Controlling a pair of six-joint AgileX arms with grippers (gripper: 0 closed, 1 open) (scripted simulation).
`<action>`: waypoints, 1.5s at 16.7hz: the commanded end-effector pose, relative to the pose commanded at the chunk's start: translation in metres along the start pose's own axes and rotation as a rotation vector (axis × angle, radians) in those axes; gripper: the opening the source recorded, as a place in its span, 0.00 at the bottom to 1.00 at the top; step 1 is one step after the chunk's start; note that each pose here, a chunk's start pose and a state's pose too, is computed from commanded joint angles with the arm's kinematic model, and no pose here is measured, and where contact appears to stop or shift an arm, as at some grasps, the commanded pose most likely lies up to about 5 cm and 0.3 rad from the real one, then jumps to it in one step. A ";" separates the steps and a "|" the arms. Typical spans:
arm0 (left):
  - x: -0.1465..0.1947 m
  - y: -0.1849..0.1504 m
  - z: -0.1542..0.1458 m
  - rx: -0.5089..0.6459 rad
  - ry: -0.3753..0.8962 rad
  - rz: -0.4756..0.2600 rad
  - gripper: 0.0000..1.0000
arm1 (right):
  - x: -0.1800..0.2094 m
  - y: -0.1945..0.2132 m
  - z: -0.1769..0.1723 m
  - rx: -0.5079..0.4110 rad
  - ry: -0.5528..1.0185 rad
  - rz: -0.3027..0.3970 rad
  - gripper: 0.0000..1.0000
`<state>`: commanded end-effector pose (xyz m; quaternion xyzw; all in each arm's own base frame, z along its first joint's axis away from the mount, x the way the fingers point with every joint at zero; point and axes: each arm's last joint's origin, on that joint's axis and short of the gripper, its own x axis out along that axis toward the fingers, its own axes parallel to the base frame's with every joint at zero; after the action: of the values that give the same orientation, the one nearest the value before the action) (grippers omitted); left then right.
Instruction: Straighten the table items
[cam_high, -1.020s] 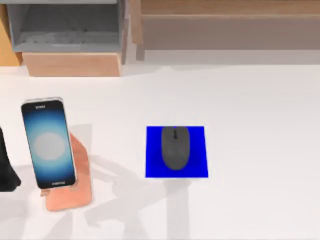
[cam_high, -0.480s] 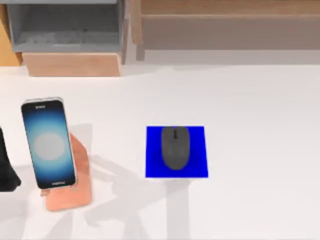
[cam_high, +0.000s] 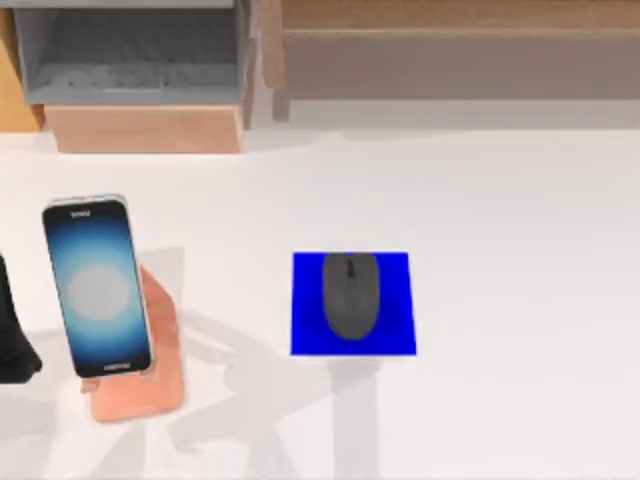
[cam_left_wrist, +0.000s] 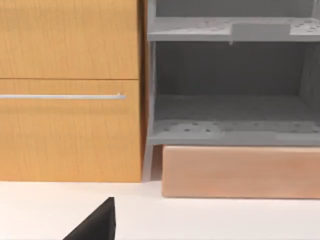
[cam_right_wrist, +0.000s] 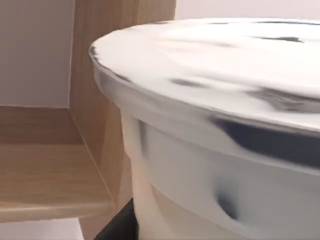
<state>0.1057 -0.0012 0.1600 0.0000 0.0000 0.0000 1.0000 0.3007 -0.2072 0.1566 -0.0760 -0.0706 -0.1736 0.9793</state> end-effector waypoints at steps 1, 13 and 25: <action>0.000 0.000 0.000 0.000 0.000 0.000 1.00 | 0.007 0.004 0.008 -0.003 -0.003 -0.029 0.00; 0.000 0.000 0.000 0.000 0.000 0.000 1.00 | 0.079 0.213 0.106 0.116 0.055 0.155 0.00; 0.000 0.000 0.000 0.000 0.000 0.000 1.00 | 0.067 0.304 0.114 0.143 0.137 0.329 0.00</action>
<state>0.1057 -0.0012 0.1600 0.0000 0.0000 0.0000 1.0000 0.4575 0.0728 0.2410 -0.0046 -0.0026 -0.0102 0.9999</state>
